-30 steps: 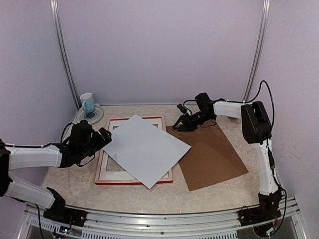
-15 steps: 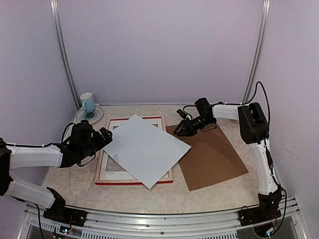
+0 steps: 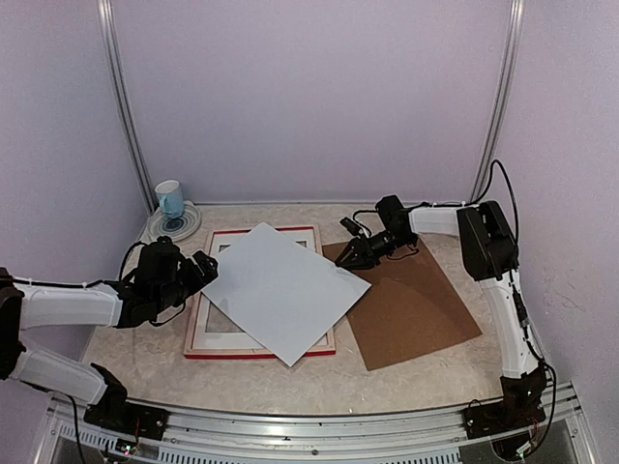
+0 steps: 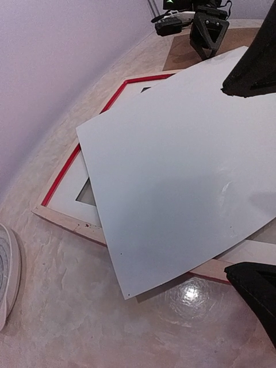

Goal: Put the photo into the frame
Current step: Adjust the photo on the frame body.

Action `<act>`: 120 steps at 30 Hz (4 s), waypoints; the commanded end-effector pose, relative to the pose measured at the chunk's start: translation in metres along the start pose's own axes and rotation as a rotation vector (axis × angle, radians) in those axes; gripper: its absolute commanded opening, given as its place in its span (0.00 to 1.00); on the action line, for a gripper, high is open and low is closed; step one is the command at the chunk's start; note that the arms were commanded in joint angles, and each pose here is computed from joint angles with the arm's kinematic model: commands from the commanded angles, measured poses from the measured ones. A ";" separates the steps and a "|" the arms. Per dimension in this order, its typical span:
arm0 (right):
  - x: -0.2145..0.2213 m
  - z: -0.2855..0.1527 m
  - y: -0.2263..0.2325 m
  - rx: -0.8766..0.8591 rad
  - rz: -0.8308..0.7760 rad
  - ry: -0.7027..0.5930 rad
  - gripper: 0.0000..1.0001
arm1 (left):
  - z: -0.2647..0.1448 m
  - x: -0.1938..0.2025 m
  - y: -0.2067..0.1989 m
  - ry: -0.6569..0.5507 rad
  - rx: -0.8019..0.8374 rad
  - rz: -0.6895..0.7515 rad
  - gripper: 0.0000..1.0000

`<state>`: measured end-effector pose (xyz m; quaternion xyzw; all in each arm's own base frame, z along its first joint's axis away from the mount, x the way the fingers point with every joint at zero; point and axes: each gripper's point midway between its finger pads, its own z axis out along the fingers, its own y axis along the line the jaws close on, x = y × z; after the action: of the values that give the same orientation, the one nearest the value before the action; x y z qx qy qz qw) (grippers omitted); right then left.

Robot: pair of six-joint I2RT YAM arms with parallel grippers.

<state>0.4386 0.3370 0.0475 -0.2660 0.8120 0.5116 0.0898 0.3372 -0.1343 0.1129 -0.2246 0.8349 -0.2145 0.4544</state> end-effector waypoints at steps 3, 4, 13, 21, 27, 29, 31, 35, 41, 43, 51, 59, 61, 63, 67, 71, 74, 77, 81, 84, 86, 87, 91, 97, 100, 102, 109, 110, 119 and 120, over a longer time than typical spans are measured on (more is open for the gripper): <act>0.022 0.021 0.001 -0.033 0.026 0.060 0.43 | 0.001 -0.002 0.001 -0.008 0.009 -0.016 0.99; 0.023 0.022 0.001 -0.034 0.029 0.063 0.41 | 0.001 -0.001 0.001 -0.008 0.009 -0.017 0.99; 0.030 0.025 0.003 -0.056 0.059 0.065 0.23 | 0.001 0.000 0.002 -0.006 0.009 -0.016 0.99; 0.030 0.019 0.021 -0.105 0.104 0.031 0.07 | 0.001 0.000 0.003 -0.008 0.007 -0.018 0.99; 0.033 0.011 0.035 -0.113 0.126 0.004 0.00 | 0.001 0.000 0.003 -0.011 0.008 -0.019 0.99; 0.032 0.007 0.039 -0.106 0.131 -0.011 0.00 | 0.001 0.000 0.003 -0.012 0.009 -0.018 0.99; 0.030 0.003 0.045 -0.105 0.134 -0.034 0.00 | 0.002 0.000 0.003 -0.011 0.008 -0.020 0.99; 0.027 -0.003 0.051 -0.083 0.157 -0.066 0.00 | 0.002 -0.001 0.003 -0.015 0.008 -0.021 0.99; 0.025 -0.011 0.050 -0.011 0.206 -0.130 0.00 | 0.003 0.000 0.003 -0.011 0.004 -0.019 0.99; 0.028 -0.013 0.049 0.013 0.226 -0.151 0.00 | 0.003 0.000 0.004 -0.013 0.004 -0.019 0.99; 0.039 -0.018 0.050 0.098 0.291 -0.224 0.00 | 0.003 -0.002 0.003 -0.018 0.005 -0.022 0.99; 0.050 -0.015 0.061 0.154 0.339 -0.279 0.00 | 0.003 -0.003 0.002 -0.021 0.006 -0.025 0.99; 0.052 -0.014 0.064 0.159 0.348 -0.291 0.00 | 0.002 -0.003 0.003 -0.021 0.004 -0.026 0.99; 0.054 -0.014 0.065 0.171 0.358 -0.302 0.00 | 0.002 -0.003 0.003 -0.023 0.003 -0.026 0.99; 0.055 -0.016 0.071 0.185 0.373 -0.336 0.00 | 0.000 -0.005 0.005 -0.032 -0.008 -0.026 0.99; 0.058 -0.020 0.073 0.193 0.394 -0.371 0.00 | -0.001 -0.006 0.006 -0.038 -0.009 -0.032 0.99; 0.061 -0.019 0.075 0.203 0.403 -0.385 0.00 | -0.001 -0.006 0.006 -0.037 -0.008 -0.033 0.99; 0.060 -0.017 0.080 0.198 0.403 -0.400 0.00 | 0.000 -0.006 0.003 -0.035 -0.001 -0.036 0.99; 0.057 -0.009 0.088 0.159 0.404 -0.404 0.00 | 0.001 -0.006 0.002 -0.032 0.002 -0.035 0.99; 0.057 -0.005 0.092 0.119 0.422 -0.405 0.00 | 0.001 -0.006 0.002 -0.032 0.002 -0.032 0.99; 0.056 -0.004 0.093 0.106 0.435 -0.411 0.00 | 0.000 -0.007 0.001 -0.035 0.003 -0.030 0.99; 0.055 -0.004 0.093 0.104 0.438 -0.414 0.00 | 0.000 -0.007 0.001 -0.035 0.003 -0.029 0.99; 0.052 -0.002 0.096 0.112 0.441 -0.424 0.00 | 0.000 -0.008 0.001 -0.037 0.004 -0.030 0.99; 0.048 0.010 0.102 0.138 0.432 -0.423 0.00 | 0.000 -0.008 0.000 -0.037 0.006 -0.032 0.99; 0.047 0.019 0.108 0.139 0.426 -0.409 0.00 | 0.001 -0.007 0.001 -0.036 0.004 -0.031 0.99; 0.048 0.024 0.110 0.144 0.428 -0.409 0.00 | 0.000 -0.008 0.001 -0.037 0.004 -0.032 0.99; 0.050 0.048 0.122 0.152 0.427 -0.396 0.00 | 0.001 -0.004 0.003 -0.031 0.003 -0.034 0.99; 0.051 0.051 0.122 0.152 0.431 -0.392 0.00 | 0.001 -0.004 0.004 -0.029 0.002 -0.033 0.99; 0.052 0.068 0.133 0.148 0.426 -0.358 0.10 | -0.001 -0.004 0.006 -0.035 0.001 -0.034 0.99; 0.052 0.068 0.134 0.149 0.424 -0.357 0.10 | -0.001 -0.004 0.006 -0.035 0.004 -0.034 0.99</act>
<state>0.3205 0.4117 0.0992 0.0204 0.8538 0.4989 0.1474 0.3356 -0.1318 0.1074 -0.2343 0.8314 -0.2163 0.4550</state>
